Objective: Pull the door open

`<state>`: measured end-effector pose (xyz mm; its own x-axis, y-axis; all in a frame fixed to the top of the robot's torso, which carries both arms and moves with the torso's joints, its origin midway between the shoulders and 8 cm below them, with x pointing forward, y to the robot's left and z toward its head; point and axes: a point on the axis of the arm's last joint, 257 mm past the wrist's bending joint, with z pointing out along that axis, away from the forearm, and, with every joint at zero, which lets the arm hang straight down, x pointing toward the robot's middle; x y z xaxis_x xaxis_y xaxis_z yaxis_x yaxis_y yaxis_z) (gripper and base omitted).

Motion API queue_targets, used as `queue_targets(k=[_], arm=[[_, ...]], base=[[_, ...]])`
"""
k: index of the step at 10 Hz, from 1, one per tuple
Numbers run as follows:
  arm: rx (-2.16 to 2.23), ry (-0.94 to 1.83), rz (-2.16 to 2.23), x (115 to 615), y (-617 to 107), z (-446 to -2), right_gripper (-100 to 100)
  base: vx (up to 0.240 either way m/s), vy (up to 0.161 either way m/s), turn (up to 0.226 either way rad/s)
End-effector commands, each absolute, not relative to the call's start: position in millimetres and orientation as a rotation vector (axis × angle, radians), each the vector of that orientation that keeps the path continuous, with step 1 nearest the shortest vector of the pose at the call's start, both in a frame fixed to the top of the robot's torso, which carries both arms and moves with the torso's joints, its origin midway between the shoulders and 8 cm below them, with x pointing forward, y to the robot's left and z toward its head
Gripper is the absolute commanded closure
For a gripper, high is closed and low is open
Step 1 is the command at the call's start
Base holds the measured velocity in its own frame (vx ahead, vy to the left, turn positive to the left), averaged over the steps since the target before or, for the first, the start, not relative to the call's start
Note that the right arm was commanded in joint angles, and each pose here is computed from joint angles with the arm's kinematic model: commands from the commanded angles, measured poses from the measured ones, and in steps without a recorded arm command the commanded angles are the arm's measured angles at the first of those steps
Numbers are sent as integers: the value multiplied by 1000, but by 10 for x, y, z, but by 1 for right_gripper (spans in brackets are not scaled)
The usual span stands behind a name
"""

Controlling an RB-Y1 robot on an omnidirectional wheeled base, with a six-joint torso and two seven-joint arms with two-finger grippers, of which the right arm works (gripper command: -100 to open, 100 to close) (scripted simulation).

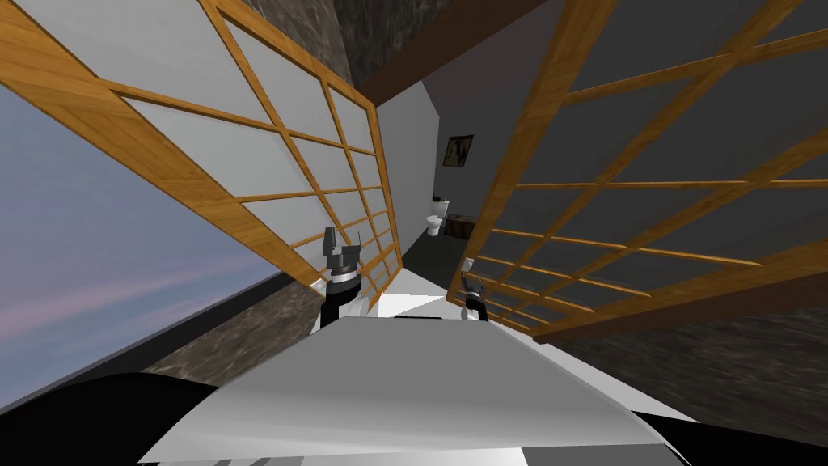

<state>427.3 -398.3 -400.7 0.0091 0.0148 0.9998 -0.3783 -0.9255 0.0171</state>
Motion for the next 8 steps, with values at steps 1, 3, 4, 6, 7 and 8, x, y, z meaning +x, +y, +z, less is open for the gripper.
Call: queue_targets(k=[1,3,4,6,7,8], arm=[[1997,-394,1992,4188,-4146,-3994,-100],[1984,-414,1980,4073,-4388,-3991,-100],[1978,-421,1976,4025,-4487,-3986,-100],[1976,-422,1981,4036,-4466,-3992,-100],[1976,-422,1981,4036,-4466,-3992,100],[1976,-422,1981,4036,-4466,-3992,100]], base=[[184,-13,91],[195,-9,111],[194,-33,98],[83,-12,7],[0,0,0],[-18,-7,-14]])
